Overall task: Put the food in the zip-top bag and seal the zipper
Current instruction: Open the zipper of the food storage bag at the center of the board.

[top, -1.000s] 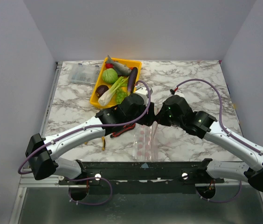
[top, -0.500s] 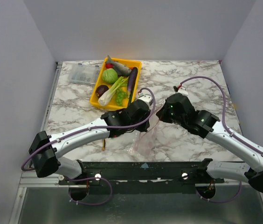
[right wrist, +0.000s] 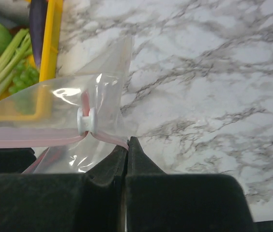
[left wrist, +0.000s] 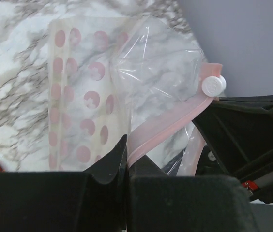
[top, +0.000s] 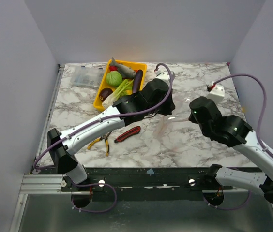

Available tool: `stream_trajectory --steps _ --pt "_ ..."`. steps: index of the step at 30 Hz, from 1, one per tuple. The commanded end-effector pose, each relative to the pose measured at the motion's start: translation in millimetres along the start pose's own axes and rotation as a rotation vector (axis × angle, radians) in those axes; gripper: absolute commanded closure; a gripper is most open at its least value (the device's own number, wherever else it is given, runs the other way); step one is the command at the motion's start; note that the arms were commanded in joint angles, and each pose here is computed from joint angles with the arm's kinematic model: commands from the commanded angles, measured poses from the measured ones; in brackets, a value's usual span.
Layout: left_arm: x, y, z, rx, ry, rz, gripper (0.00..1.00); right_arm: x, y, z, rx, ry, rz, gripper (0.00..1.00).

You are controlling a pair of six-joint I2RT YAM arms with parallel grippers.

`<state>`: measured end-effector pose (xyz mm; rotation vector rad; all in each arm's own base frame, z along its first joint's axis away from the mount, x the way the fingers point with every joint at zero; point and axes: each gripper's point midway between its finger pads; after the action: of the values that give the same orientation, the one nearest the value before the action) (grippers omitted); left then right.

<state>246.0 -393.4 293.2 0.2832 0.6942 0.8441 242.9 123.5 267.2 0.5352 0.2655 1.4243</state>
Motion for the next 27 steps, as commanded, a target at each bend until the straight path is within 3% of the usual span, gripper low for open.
stream_trajectory --steps 1,5,11,12,19,21,27 --pt "-61 2 23 0.021 0.087 -0.242 1.0 -61 32 40 -0.13 0.08 -0.176 1.0" --pt "-87 -1 24 0.034 0.127 -0.379 1.0 -74 46 58 -0.163 0.118 -0.212 1.0" --pt "-61 -21 15 0.046 0.173 -0.313 1.0 -50 38 49 -0.132 0.088 -0.102 0.98" --pt "-55 -25 11 0.051 0.19 -0.299 1.0 -43 32 39 -0.109 0.059 -0.083 0.94" --pt "-36 -40 -15 0.088 0.285 -0.285 1.0 -9 -2 -10 0.006 -0.194 -0.075 0.35" --pt "-29 -43 -20 0.099 0.316 -0.277 1.0 -7 -6 -15 0.037 -0.223 -0.119 0.31" --pt "-18 -47 -22 0.111 0.397 -0.28 1.0 12 -10 -36 0.156 -0.282 -0.111 0.33"
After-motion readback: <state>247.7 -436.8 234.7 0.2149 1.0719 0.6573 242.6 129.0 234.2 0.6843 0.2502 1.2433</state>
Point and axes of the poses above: each gripper's point midway between its finger pads, its own y axis back along the fingers, its own x axis along the line the jaws close on, z = x × y, and after that the axes turned 2 degrees about y, right-handed
